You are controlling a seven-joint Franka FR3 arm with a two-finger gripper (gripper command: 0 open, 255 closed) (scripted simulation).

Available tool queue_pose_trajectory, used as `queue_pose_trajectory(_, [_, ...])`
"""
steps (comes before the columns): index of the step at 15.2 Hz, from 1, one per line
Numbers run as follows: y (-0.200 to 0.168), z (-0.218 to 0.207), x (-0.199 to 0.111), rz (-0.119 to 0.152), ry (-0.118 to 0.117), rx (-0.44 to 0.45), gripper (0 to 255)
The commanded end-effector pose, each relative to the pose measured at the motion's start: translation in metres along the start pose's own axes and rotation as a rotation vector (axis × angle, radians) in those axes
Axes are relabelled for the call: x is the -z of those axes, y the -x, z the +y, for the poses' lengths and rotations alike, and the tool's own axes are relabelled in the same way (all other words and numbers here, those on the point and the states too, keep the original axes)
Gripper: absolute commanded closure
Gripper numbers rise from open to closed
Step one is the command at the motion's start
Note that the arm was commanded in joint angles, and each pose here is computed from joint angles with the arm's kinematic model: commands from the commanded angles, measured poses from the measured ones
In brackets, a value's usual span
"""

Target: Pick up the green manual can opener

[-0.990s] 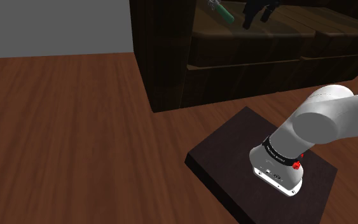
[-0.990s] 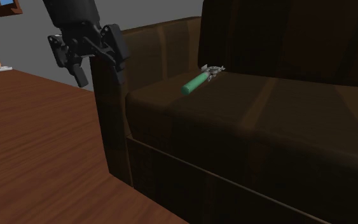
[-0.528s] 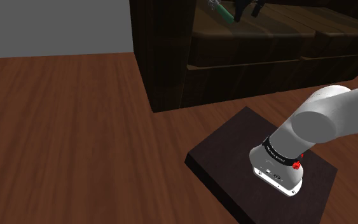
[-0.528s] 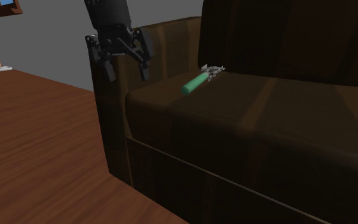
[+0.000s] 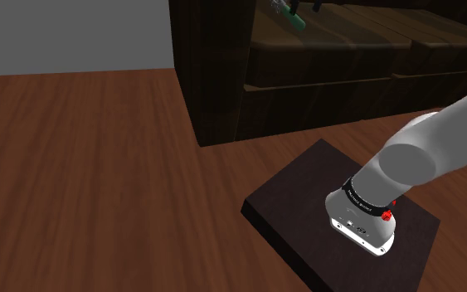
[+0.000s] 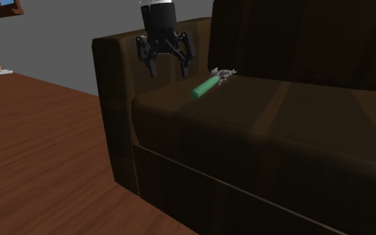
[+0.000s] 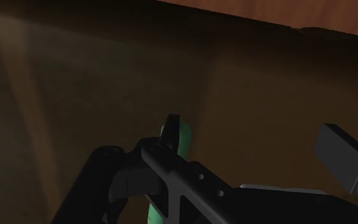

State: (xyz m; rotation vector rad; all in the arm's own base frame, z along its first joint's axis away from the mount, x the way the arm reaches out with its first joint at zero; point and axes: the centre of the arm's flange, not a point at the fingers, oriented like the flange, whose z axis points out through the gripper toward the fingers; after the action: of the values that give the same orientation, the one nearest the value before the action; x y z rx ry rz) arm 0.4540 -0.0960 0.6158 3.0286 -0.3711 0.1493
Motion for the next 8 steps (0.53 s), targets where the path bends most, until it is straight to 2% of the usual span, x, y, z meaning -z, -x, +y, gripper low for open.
queue_pose_trajectory(1, [-0.025, 0.01, -0.006, 0.0, -0.005, -0.023, 0])
queue_pose_trajectory(8, [-0.108, 0.05, -0.021, -0.002, -0.026, -0.102, 0])
